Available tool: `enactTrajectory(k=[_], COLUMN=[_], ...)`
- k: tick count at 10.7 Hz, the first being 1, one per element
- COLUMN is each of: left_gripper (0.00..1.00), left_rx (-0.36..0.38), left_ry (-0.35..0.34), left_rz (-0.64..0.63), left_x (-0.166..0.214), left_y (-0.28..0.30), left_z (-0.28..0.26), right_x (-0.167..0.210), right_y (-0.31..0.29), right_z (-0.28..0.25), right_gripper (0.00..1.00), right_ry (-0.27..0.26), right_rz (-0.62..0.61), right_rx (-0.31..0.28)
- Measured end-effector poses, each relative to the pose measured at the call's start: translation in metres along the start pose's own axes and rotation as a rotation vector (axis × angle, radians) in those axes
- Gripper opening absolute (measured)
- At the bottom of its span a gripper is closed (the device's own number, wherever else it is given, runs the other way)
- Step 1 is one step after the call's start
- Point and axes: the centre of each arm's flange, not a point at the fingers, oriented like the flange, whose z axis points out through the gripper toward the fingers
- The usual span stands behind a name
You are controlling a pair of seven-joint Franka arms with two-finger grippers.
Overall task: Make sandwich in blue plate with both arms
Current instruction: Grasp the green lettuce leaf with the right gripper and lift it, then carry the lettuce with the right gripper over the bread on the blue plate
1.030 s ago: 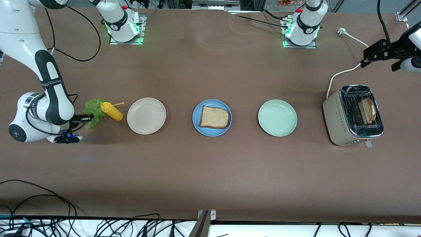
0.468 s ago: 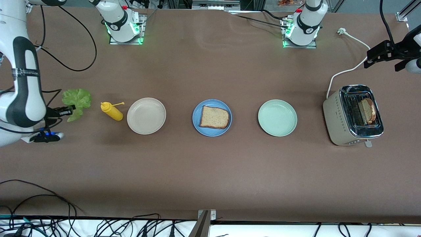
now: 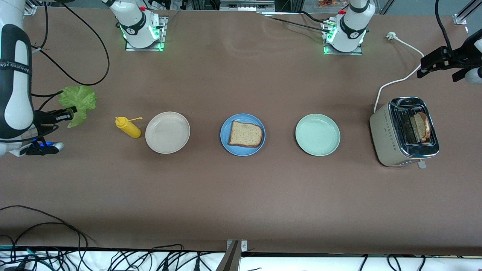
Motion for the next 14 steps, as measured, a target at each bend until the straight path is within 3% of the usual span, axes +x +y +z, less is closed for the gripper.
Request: enactTrajectory(k=[2, 3, 6, 10, 14], left_gripper=[1.00, 1.00, 1.00, 1.00, 1.00], left_rx=[0.001, 0.001, 0.001, 0.001, 0.001], left_ry=[0.007, 0.010, 0.011, 0.012, 0.013], left_rz=[0.000, 0.001, 0.002, 0.002, 0.002], left_x=[0.000, -0.001, -0.001, -0.001, 0.000], left_y=[0.000, 0.000, 0.001, 0.001, 0.001], left_z=[-0.003, -0.004, -0.005, -0.006, -0.006], right_x=[0.003, 0.007, 0.017, 0.043, 0.094], right_y=[-0.065, -0.103, -0.182, -0.300, -0.384], right_z=[-0.006, -0.004, -0.002, 0.022, 0.075], right_gripper=[0.05, 0.05, 0.05, 0.05, 0.05], right_ry=[0.010, 0.016, 0.049, 0.152, 0.196], right_rz=[0.032, 0.052, 0.172, 0.278, 0.357], right_rx=[-0.029, -0.011, 0.125, 0.169, 0.337])
